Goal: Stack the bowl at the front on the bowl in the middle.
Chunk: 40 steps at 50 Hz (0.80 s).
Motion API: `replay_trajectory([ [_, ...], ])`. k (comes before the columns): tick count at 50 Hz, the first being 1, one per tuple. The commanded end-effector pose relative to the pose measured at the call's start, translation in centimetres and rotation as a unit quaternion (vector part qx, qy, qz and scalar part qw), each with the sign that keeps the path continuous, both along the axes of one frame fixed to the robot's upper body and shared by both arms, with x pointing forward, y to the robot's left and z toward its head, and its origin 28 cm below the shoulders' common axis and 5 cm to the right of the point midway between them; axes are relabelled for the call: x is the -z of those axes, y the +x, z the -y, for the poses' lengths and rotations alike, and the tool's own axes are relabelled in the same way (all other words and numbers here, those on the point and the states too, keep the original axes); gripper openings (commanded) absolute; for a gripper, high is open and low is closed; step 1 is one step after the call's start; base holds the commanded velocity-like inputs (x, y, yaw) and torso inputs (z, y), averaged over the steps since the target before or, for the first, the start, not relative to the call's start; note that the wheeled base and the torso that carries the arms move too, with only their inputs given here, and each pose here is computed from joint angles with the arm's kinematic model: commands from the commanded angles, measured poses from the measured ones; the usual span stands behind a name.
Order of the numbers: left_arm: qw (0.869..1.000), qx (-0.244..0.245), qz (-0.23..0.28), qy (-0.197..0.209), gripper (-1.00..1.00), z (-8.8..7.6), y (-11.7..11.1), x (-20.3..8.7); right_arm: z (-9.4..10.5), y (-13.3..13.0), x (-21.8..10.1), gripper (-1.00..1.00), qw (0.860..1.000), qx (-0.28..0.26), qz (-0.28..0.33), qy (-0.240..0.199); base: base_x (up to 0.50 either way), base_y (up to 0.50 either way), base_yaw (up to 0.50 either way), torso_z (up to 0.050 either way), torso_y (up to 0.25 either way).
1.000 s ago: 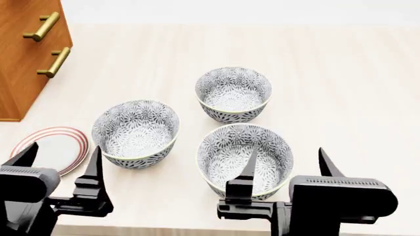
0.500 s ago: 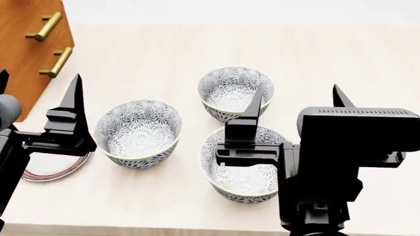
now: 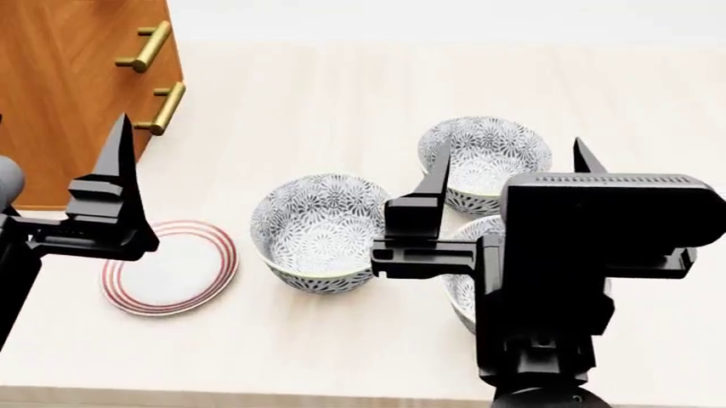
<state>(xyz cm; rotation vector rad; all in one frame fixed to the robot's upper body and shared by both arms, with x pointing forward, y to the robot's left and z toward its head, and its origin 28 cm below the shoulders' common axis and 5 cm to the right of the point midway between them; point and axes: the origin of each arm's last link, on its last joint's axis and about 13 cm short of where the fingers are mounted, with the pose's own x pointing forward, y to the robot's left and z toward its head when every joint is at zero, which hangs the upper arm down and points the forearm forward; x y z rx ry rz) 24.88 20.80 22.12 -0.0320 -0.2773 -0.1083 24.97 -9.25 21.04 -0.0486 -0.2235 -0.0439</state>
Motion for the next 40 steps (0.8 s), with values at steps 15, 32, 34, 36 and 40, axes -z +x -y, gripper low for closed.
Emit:
replay_trajectory([
  [15, 1.0, -0.002, 0.004, 0.004, 1.0, 0.07, 0.04, 0.04, -0.05, 0.03, -0.15, 1.0, 1.0, -0.011, 0.0, -0.003, 0.37, 0.0, 0.0, 0.0, 0.0],
  [32, 1.0, -0.002, 0.006, 0.005, 1.0, 0.11, 0.09, 0.09, -0.01, 0.0, -0.13, 1.0, 1.0, -0.01, 0.0, -0.006, 0.5, 0.0, 0.0, 0.0, 0.0],
  [34, 1.0, -0.002, 0.006, 0.005, 1.0, 0.1, 0.06, 0.06, -0.01, -0.02, -0.11, 1.0, 1.0, -0.01, -0.001, -0.006, 0.5, 0.0, 0.0, 0.0, 0.0],
  [36, 1.0, -0.002, 0.006, 0.005, 1.0, 0.08, 0.07, 0.04, -0.04, -0.07, -0.16, 1.0, 1.0, -0.011, -0.001, -0.006, 0.5, 0.0, 0.0, 0.0, 0.008],
  [40, 1.0, -0.001, 0.005, 0.005, 1.0, 0.11, 0.12, 0.12, -0.02, 0.04, -0.07, 1.0, 1.0, -0.011, -0.003, -0.006, 0.5, 0.0, 0.0, 0.0, 0.0],
])
